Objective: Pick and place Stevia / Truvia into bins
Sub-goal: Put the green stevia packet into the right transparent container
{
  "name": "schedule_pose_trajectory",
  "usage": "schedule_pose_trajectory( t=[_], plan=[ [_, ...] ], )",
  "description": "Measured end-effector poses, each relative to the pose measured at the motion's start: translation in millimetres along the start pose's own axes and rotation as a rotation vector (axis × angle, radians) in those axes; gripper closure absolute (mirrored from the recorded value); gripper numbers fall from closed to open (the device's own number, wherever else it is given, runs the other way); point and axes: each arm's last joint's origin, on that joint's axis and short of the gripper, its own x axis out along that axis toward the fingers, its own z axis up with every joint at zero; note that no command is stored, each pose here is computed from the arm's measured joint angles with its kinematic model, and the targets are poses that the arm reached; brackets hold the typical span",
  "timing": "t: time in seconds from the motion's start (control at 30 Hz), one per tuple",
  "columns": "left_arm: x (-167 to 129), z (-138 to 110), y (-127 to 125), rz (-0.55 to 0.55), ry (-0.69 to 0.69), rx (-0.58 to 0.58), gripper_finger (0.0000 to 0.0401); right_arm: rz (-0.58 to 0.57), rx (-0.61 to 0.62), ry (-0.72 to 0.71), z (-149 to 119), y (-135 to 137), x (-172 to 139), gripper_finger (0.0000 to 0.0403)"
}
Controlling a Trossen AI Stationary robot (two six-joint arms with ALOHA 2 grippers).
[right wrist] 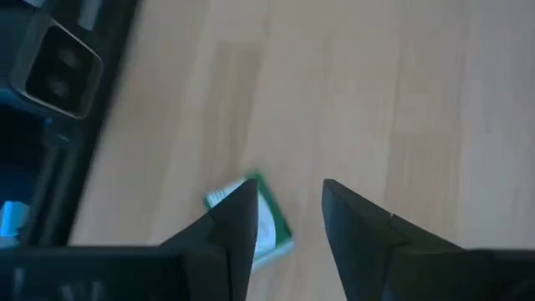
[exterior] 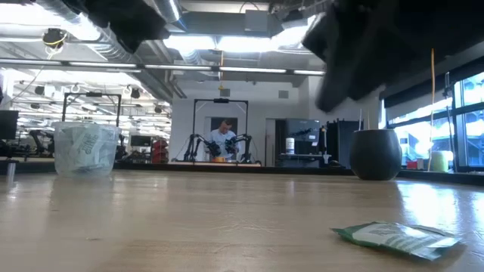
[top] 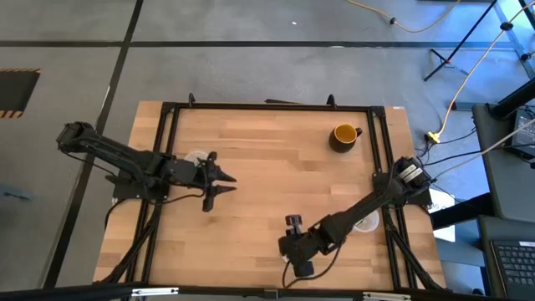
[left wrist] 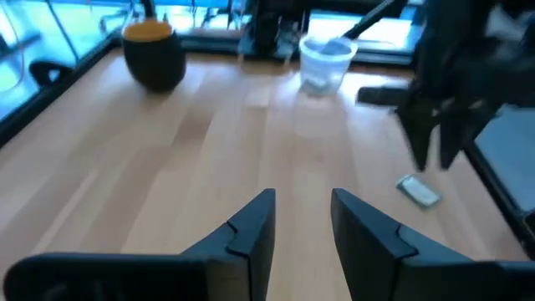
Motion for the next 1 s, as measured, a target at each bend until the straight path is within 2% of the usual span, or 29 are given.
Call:
schedule_pose_trajectory(
  t=[0.2, 0.47, 0.57, 0.77, 1.0],
  plan=[
    [2, -7, -3, -0.019, -0.047, 0.001, 0.0290, -0.012, 0.046, 0.066, -21, 9, 9, 0.0279],
    [4, -12, -2, -0.025, -0.075, -0.008, 0.0290, -0.004, 0.074, 0.058, -45, 4, 28, 0.0283],
    [4, -11, -2, -0.027, -0.084, -0.011, 0.0290, 0.036, 0.080, 0.025, -45, 7, 30, 0.0283],
    [4, -11, -2, -0.027, -0.084, -0.011, 0.0294, 0.042, 0.083, 0.012, -45, 7, 35, 0.0283],
    [4, -11, -2, -0.027, -0.086, -0.012, 0.0291, 0.046, 0.053, 0.049, -51, 9, 48, 0.0283]
  ],
)
